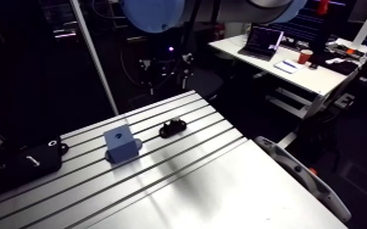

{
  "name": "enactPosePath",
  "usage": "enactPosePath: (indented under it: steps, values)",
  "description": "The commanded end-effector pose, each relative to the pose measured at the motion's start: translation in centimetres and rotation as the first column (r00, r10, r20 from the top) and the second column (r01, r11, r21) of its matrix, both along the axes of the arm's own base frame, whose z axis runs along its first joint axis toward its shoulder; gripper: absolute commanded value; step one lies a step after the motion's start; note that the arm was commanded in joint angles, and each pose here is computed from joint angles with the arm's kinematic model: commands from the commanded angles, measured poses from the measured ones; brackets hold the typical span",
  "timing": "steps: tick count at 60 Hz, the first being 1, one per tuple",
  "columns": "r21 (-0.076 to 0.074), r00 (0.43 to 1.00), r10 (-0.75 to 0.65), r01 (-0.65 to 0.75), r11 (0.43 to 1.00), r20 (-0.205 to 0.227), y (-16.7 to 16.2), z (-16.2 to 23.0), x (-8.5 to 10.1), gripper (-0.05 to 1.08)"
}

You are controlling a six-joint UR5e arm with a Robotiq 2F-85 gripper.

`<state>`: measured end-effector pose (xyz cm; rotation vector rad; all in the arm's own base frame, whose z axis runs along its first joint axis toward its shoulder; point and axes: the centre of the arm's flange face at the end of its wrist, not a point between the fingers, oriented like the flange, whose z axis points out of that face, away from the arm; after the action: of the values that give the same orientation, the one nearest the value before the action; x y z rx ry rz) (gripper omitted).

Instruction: Pick up the M10 bolt and insert it into the hex recess until seated.

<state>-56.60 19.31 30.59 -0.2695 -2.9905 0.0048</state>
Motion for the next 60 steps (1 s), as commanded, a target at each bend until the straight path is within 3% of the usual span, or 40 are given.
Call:
enactPosePath:
  steps: [1, 23, 27, 37, 41, 60]
  values:
    - [-0.002, 1.000, -0.014, 0.014, 1.000, 0.000, 1.2, -1.4, -0.2, 0.01]
    - [-0.015, 1.000, -0.001, 0.001, 1.000, 0.017, 2.2, -3.8, -0.3, 0.01]
    - [-0.027, 1.000, -0.006, 0.007, 1.000, 0.014, 2.6, -4.2, -0.1, 0.01]
    - [-0.035, 1.000, -0.011, 0.011, 0.999, 0.016, 2.7, -4.6, 0.2, 0.03]
    - [-0.042, 1.000, -0.012, 0.013, 0.999, 0.026, 2.8, -5.3, 0.2, 0.07]
    - [-0.046, 0.999, 0.000, 0.002, 0.999, 0.034, 3.1, -6.5, 0.2, 0.20]
